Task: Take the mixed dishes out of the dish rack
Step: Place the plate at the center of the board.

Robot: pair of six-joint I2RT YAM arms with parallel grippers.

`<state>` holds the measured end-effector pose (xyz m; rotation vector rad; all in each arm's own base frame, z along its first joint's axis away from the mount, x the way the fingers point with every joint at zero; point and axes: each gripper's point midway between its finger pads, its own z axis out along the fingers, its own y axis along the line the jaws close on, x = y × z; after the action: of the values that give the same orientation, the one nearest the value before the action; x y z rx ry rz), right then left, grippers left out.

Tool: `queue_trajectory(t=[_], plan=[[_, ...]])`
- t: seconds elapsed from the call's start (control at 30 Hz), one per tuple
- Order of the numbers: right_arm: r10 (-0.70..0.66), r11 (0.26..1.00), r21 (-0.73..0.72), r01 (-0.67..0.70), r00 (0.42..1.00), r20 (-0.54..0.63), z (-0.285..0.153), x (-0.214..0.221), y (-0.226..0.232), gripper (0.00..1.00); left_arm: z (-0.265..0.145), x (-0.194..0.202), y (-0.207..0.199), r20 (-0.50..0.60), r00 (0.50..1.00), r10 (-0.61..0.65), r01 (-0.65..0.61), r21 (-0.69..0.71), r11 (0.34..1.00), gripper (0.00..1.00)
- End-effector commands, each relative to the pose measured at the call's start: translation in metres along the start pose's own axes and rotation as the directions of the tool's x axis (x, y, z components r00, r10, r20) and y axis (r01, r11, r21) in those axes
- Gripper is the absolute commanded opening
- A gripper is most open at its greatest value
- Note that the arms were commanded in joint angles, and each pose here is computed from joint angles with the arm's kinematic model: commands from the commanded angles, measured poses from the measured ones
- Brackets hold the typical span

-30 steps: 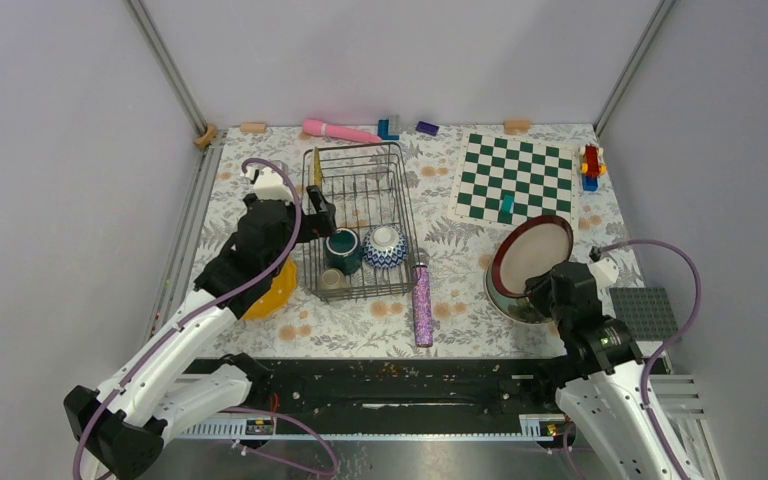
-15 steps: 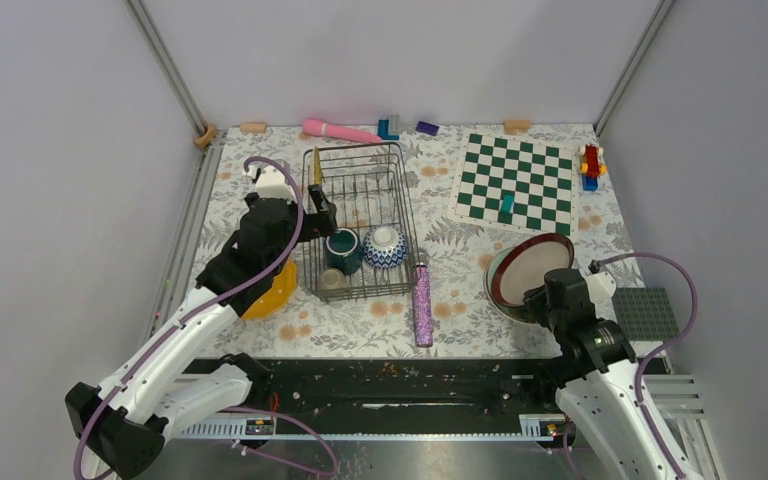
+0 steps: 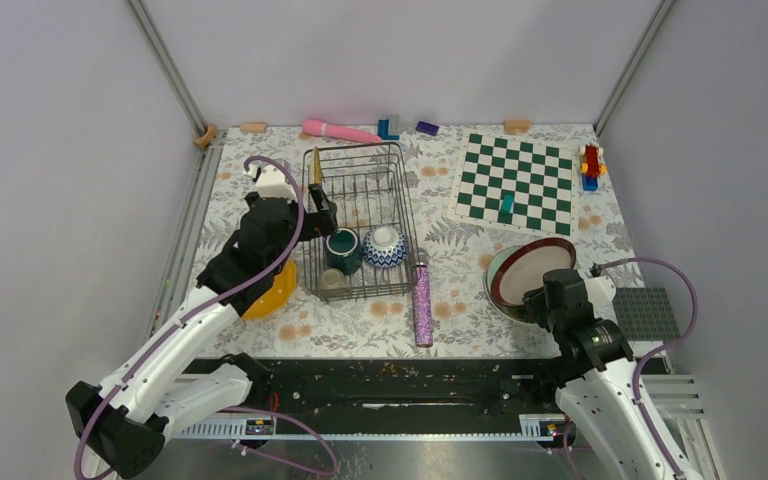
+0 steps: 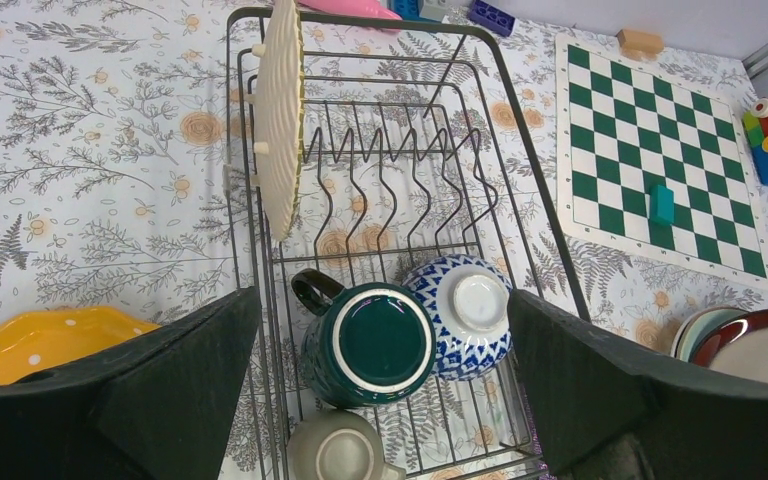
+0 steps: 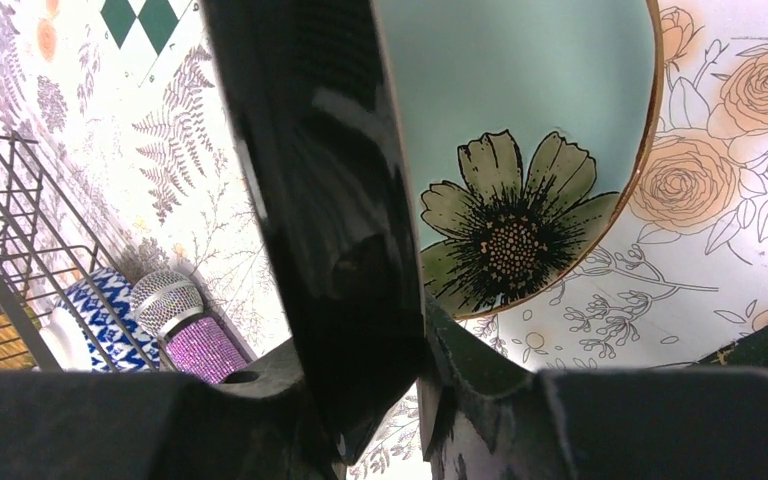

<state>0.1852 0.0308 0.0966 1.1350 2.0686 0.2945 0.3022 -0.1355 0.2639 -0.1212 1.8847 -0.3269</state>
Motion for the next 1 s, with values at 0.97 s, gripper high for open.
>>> queue_trajectory(t=[0.97], plan=[[0.026, 0.993, 0.112, -0.033, 0.998, 0.062, 0.008, 0.000, -0.039, 0.53, 0.000, -0.029, -0.002, 0.087, 0.996, -0.021, 0.022, -0.017, 1.000, 0.99]])
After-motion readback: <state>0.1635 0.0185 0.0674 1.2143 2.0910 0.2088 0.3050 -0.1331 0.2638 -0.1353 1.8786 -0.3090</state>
